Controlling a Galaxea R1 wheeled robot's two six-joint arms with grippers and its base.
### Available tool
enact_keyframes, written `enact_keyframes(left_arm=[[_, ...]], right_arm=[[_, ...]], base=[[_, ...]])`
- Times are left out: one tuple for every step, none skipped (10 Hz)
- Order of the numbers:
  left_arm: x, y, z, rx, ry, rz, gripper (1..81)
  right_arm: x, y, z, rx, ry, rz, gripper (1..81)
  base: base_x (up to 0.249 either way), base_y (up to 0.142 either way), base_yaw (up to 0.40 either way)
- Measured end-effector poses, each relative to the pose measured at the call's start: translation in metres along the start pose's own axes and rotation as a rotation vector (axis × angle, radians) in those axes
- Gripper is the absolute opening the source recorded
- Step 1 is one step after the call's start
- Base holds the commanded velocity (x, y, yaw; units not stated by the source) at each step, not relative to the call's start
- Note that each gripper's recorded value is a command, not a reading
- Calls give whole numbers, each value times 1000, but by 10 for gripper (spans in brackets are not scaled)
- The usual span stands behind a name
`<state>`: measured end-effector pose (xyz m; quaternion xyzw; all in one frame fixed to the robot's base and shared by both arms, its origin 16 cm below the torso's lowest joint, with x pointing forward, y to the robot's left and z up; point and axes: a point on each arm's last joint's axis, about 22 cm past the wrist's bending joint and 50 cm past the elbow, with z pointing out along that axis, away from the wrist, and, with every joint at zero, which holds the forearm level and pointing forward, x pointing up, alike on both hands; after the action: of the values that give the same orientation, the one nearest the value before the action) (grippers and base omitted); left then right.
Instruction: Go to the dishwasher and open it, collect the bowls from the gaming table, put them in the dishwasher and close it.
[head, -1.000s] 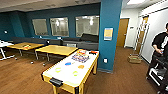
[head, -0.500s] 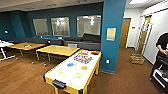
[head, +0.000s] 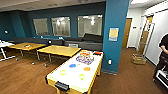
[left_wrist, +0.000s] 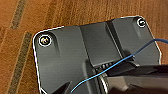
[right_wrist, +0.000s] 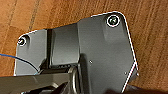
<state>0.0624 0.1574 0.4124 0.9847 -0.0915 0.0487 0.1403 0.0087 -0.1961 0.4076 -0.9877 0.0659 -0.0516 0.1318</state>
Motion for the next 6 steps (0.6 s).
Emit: enact_keyframes(left_arm=[[0, 1, 0, -2, 0, 0, 811], [1, 1, 0, -2, 2, 0, 811], [1, -1, 0, 1, 1, 0, 811], [0, 0, 0, 0, 1, 0, 811], [1, 0, 0, -1, 1, 0, 811], [1, 0, 0, 0, 1, 0, 811]], right_arm=[[0, 2, 0, -2, 0, -1, 811], [1, 2, 0, -3, 1, 0, 811], [1, 0, 0, 0, 1, -1, 811], [0, 0, 0, 0, 0, 0, 811], [0, 0, 0, 0, 1, 0, 811], [0, 0, 0, 0, 1, -1, 811]], base=[[71, 122, 0], [72, 122, 0], [72, 122, 0], [71, 122, 0], [72, 122, 0], [72, 122, 0]])
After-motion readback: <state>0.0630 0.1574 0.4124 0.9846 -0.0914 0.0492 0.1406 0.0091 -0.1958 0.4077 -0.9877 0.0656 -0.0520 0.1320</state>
